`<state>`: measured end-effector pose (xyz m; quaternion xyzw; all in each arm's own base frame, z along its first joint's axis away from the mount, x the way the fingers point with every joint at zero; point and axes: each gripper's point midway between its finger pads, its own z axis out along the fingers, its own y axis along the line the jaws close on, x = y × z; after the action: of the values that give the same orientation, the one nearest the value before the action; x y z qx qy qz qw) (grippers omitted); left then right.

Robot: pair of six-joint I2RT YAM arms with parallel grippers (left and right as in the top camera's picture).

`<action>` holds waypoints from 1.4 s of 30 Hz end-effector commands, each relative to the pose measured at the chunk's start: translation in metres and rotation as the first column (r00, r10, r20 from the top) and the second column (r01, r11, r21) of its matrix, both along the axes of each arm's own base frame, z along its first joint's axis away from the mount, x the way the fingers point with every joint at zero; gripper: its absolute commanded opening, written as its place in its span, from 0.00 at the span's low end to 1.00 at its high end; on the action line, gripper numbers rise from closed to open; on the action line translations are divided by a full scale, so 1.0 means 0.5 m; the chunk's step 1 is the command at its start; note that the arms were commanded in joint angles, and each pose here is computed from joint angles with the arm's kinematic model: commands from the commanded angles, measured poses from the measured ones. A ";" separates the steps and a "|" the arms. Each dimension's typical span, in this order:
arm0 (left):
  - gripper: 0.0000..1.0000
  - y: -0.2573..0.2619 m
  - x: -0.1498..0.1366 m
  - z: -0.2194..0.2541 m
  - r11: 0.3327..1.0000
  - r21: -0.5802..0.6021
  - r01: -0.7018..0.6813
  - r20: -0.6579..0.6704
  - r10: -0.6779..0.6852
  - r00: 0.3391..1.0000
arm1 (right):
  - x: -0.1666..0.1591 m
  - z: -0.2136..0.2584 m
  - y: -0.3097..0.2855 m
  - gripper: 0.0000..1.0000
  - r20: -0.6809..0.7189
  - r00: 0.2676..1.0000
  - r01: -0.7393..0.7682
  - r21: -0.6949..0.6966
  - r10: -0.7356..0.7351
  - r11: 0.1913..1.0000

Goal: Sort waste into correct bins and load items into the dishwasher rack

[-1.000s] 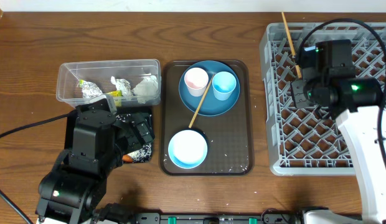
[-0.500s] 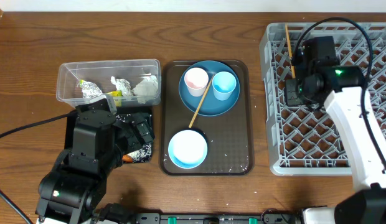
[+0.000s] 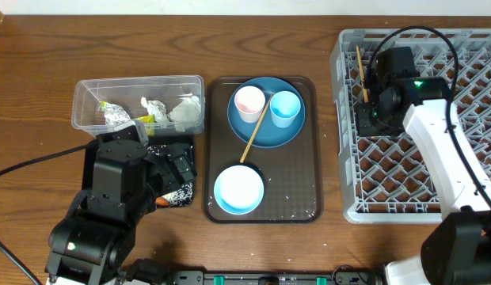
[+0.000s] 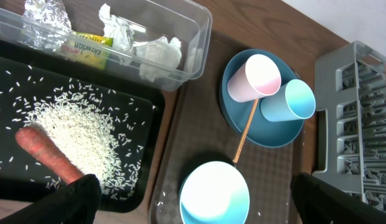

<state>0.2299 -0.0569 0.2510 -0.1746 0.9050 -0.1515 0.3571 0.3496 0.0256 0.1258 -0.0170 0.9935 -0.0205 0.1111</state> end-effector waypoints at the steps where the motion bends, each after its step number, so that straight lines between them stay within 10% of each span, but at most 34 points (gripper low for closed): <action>1: 1.00 0.007 0.002 0.015 1.000 0.013 -0.008 0.023 0.008 1.000 | 0.001 -0.016 -0.001 0.01 -0.025 1.000 0.019 0.006 -0.018 1.000; 42: 1.00 0.007 0.002 0.015 1.000 0.013 -0.008 0.023 0.008 1.000 | -0.035 -0.040 0.041 0.21 -0.111 0.992 0.070 0.133 -0.056 0.989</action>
<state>0.2299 -0.0569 0.2509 -0.1746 0.9051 -0.1514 0.3569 0.3256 0.0335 0.0918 0.0198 0.9986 0.0064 0.0482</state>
